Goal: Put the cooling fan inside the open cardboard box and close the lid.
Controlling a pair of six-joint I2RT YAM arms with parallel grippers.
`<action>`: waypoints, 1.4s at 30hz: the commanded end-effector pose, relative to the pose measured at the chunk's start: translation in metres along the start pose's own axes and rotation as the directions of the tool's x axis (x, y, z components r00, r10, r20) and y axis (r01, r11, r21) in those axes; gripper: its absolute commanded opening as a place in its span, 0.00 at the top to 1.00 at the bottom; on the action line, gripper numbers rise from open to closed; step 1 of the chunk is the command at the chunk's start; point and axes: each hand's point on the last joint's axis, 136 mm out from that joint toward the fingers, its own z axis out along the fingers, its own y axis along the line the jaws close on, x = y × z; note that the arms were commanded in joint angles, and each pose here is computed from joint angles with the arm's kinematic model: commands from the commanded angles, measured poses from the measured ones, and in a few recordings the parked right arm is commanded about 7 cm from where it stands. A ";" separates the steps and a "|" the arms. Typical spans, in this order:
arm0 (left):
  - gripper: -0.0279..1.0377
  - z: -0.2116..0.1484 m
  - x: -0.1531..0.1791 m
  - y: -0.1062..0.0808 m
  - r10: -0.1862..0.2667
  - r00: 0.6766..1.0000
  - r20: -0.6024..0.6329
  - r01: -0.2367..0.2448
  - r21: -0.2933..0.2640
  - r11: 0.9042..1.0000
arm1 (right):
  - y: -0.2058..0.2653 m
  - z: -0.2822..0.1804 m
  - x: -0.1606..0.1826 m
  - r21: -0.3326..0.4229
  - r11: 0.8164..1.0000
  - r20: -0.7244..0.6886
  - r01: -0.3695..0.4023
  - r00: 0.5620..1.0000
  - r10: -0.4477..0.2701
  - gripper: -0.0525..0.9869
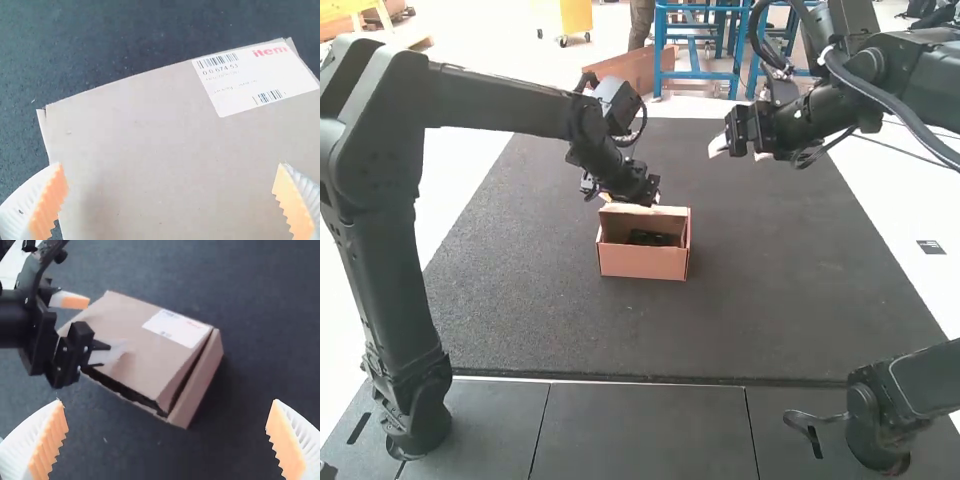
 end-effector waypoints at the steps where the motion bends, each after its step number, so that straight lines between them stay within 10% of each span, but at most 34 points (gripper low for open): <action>1: 0.06 0.010 0.016 -0.009 0.025 0.999 -0.035 -0.024 0.023 0.999 | 0.011 -0.012 -0.005 -0.057 0.998 0.008 -0.029 1.000 0.029 0.07; 19: 0.06 0.040 0.058 -0.013 0.042 0.994 -0.096 -0.039 0.032 0.999 | 0.011 -0.013 0.014 -0.049 0.998 -0.071 -0.028 0.997 0.024 0.07; 31: 0.06 -0.076 -0.077 0.011 -0.027 0.966 0.257 0.024 0.014 1.000 | 0.001 -0.020 -0.026 0.007 0.998 0.081 -0.060 0.995 0.059 0.07; 42: 0.06 -0.142 -0.099 0.069 -0.118 0.902 0.415 0.139 -0.021 0.990 | -0.019 -0.047 -0.085 0.132 0.990 0.359 -0.044 0.933 -0.006 0.07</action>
